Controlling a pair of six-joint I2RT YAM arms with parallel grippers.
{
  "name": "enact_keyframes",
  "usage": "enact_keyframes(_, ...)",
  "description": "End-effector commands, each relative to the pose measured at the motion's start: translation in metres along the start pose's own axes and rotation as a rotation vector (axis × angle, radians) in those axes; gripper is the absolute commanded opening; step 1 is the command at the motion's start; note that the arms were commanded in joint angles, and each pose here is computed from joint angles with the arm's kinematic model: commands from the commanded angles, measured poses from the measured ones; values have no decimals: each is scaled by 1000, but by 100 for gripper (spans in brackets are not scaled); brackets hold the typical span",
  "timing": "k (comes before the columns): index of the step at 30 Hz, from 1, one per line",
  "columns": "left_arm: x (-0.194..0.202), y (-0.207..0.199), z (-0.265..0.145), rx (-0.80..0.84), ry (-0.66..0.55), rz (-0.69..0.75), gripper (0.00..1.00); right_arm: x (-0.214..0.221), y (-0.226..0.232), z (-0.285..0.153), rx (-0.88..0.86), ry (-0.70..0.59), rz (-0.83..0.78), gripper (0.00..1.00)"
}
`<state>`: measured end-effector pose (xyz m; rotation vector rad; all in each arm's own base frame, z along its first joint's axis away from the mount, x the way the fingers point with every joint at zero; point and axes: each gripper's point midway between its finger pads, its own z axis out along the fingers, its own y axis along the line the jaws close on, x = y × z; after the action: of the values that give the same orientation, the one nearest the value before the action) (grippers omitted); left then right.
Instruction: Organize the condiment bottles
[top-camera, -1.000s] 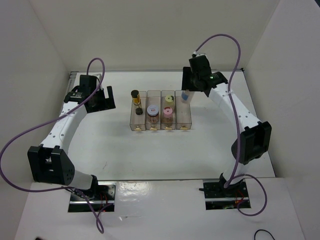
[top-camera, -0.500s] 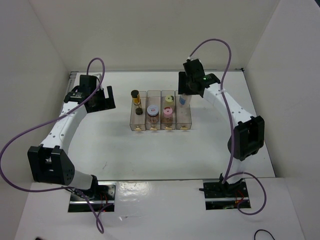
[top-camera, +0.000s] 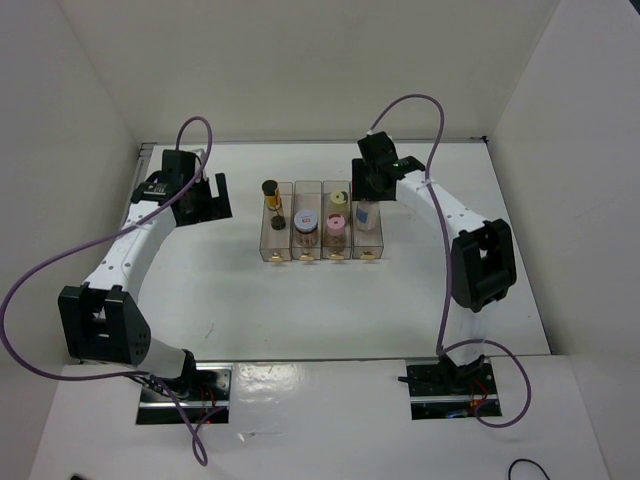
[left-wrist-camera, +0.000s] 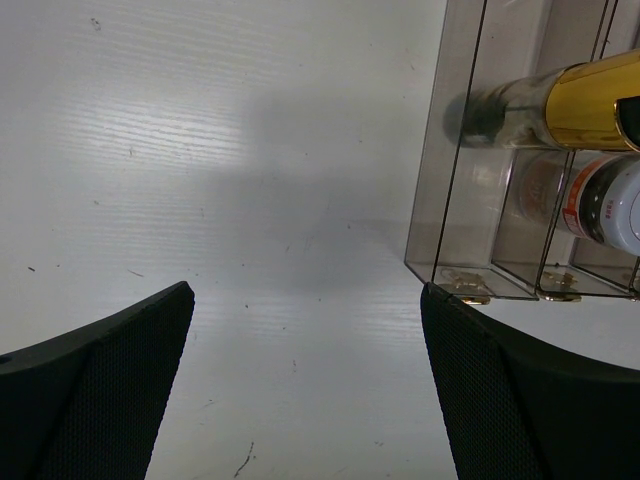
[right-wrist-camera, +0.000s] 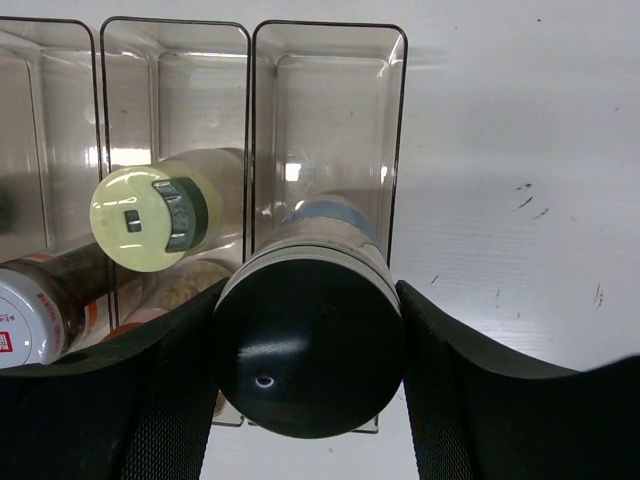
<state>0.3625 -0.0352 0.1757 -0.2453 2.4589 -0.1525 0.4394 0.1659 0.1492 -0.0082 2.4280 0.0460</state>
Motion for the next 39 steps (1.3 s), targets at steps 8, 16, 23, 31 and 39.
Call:
enact_keyframes(8,-3,3,7,-7,-10,14,100,-16,20,16,-27,-107,5,39)
enact_keyframes(16,-3,3,7,-7,-10,14,100,-9,13,23,29,-106,-4,48)
enact_keyframes(23,-3,3,7,-7,-10,14,100,-7,11,23,40,-101,3,71)
enact_keyframes(31,-2,3,4,-7,-10,14,100,-3,9,19,42,-94,10,98)
enact_keyframes(39,0,1,-9,9,-34,-4,100,-53,20,-53,-66,-248,53,98)
